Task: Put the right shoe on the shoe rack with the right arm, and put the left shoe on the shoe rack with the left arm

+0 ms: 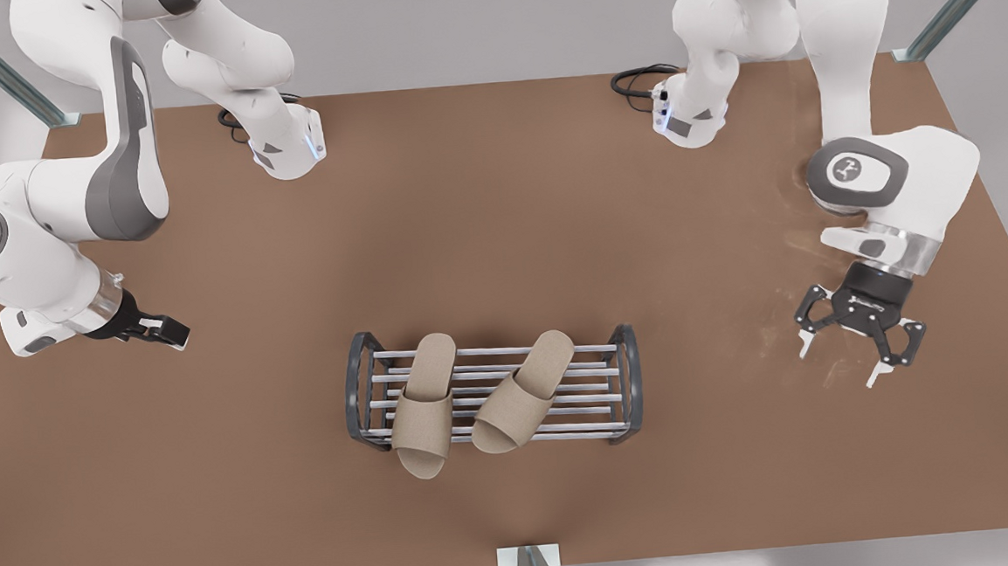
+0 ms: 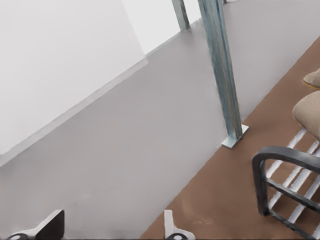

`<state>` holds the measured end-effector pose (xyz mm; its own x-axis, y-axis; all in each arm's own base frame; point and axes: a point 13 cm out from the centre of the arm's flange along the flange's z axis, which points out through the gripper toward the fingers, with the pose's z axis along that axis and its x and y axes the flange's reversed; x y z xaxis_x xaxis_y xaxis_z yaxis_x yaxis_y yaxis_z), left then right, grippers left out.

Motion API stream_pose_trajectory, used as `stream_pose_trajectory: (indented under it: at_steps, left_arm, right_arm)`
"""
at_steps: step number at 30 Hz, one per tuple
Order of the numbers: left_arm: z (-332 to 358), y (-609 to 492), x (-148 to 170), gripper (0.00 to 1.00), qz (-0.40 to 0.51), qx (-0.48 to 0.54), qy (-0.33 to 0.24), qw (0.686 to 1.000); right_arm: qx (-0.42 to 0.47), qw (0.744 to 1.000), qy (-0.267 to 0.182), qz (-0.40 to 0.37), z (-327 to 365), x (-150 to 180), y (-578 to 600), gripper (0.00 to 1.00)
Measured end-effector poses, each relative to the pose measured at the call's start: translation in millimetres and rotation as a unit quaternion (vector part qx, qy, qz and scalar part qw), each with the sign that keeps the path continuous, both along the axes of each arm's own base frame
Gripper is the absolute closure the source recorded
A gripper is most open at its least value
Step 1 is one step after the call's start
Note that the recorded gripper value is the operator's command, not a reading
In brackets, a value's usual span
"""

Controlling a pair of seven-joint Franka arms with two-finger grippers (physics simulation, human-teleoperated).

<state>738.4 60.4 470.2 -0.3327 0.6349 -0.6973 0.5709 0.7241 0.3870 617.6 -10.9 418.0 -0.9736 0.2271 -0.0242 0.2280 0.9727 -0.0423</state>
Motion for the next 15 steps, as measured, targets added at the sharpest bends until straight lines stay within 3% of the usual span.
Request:
stream_pose_trajectory:
  at_steps: [1, 2, 6, 9, 11, 15]
  left_arm:
    - [19.3, 89.2, -22.0, 0.00, 0.026, 0.020, 0.037, 0.999]
    - [19.4, 90.0, -33.4, 0.00, 0.012, 0.026, 0.085, 0.996]
    - [-16.8, -207.2, -55.2, 0.00, -0.171, 0.144, 0.253, 0.942]
    - [-55.6, -204.4, -82.5, 0.00, -0.110, 0.182, 0.367, 0.905]
    - [-80.3, -195.9, -125.1, 0.00, -0.063, 0.194, 0.429, 0.880]
    - [-109.0, -192.9, -150.7, 0.00, 0.026, 0.194, 0.490, 0.849]
  right_arm:
    - [0.000, 1.000, 0.000, 0.000, -0.1, 0.0, 0.0, 0.00]
    - [0.000, 1.000, 0.000, 0.000, 0.1, 0.0, 0.0, 0.00]
    - [0.000, 1.000, 0.000, -0.001, 0.4, 0.1, 0.0, 0.00]
    - [0.000, 1.000, 0.000, -0.001, 0.3, -0.1, 0.0, 0.00]
    - [0.000, 1.000, 0.000, -0.001, 0.3, -0.2, 0.0, 0.00]
    - [0.000, 1.000, 0.000, -0.001, 0.8, -0.2, 0.0, 0.00]
